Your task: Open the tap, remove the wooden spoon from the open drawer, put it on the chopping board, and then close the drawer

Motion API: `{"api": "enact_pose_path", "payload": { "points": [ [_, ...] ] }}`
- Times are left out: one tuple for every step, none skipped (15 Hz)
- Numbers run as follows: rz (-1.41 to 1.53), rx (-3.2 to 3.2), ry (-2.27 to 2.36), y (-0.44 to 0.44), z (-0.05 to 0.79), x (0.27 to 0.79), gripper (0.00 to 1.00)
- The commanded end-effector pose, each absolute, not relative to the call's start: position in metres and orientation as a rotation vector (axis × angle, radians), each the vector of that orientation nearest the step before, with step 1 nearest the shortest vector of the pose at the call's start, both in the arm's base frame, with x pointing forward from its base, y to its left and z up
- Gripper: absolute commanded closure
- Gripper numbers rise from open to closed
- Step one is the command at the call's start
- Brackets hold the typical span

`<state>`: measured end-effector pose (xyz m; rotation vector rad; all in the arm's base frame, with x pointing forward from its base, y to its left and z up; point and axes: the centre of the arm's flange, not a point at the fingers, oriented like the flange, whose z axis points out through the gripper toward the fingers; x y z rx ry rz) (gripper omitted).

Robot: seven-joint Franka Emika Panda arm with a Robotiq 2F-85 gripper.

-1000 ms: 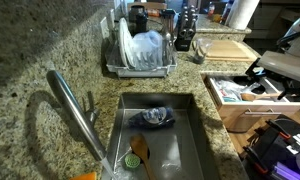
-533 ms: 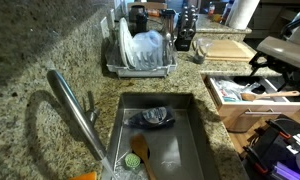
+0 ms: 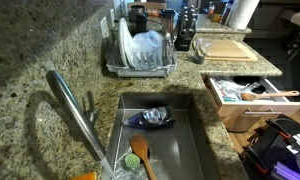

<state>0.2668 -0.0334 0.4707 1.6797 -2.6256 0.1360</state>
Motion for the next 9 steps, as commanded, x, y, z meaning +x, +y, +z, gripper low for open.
{"api": "enact_pose_path", "payload": {
  "points": [
    [0.140, 1.659, -2.645, -0.036, 0.474, 0.263, 0.00],
    [0.143, 1.648, -2.655, -0.037, 0.476, 0.261, 0.00],
    [0.118, 1.722, -2.593, -0.043, 0.462, 0.261, 0.00],
    [0.065, 1.787, -2.581, -0.051, 0.454, 0.257, 0.00],
    [-0.019, 1.803, -2.613, -0.072, 0.438, 0.242, 0.00],
    [-0.125, 1.708, -2.640, -0.092, 0.426, 0.227, 0.00],
    [-0.186, 1.647, -2.664, -0.102, 0.425, 0.218, 0.00],
    [-0.257, 1.577, -2.695, -0.116, 0.419, 0.207, 0.00],
    [-0.339, 1.517, -2.721, -0.130, 0.413, 0.197, 0.00]
  ]
}}
